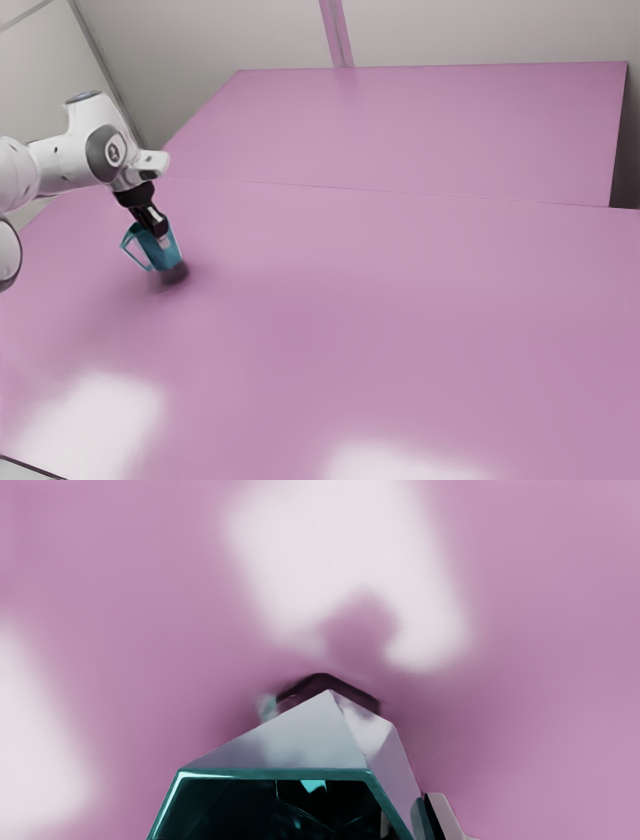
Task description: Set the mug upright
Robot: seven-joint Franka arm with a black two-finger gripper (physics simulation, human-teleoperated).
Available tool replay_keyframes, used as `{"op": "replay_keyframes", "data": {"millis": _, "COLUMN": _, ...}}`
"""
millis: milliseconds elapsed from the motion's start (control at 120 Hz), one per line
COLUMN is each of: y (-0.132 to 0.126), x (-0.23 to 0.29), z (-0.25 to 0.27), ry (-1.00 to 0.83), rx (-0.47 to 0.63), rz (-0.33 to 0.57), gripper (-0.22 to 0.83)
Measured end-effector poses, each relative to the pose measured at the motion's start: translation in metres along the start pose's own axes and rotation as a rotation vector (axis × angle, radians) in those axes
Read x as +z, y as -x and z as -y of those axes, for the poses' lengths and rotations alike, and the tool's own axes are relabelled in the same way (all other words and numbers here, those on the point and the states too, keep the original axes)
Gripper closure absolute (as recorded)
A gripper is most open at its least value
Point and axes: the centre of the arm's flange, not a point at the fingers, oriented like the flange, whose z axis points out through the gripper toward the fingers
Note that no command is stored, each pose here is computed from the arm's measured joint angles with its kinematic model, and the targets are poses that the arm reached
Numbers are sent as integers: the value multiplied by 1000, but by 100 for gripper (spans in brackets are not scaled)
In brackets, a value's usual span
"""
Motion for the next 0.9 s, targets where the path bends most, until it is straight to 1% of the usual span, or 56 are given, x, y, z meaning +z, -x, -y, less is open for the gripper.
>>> {"op": "replay_keyframes", "data": {"millis": 100, "y": -5, "x": -4, "z": 6, "ry": -89, "rx": -21, "rz": -25, "gripper": 78}}
{"op": "replay_keyframes", "data": {"millis": 242, "y": -6, "x": 3, "z": 6, "ry": -142, "rx": -64, "rz": -46, "gripper": 78}}
{"op": "replay_keyframes", "data": {"millis": 600, "y": -4, "x": 23, "z": 5, "ry": -154, "rx": -181, "rz": -58, "gripper": 78}}
{"op": "replay_keyframes", "data": {"millis": 617, "y": -4, "x": 23, "z": 5, "ry": -154, "rx": -185, "rz": -58, "gripper": 75}}
{"op": "replay_keyframes", "data": {"millis": 775, "y": -4, "x": 24, "z": 4, "ry": -147, "rx": -221, "rz": -62, "gripper": 41}}
{"op": "replay_keyframes", "data": {"millis": 858, "y": -4, "x": 20, "z": 4, "ry": -148, "rx": -238, "rz": -66, "gripper": 28}}
{"op": "replay_keyframes", "data": {"millis": 900, "y": -4, "x": 7, "z": 5, "ry": -157, "rx": -247, "rz": -76, "gripper": 24}}
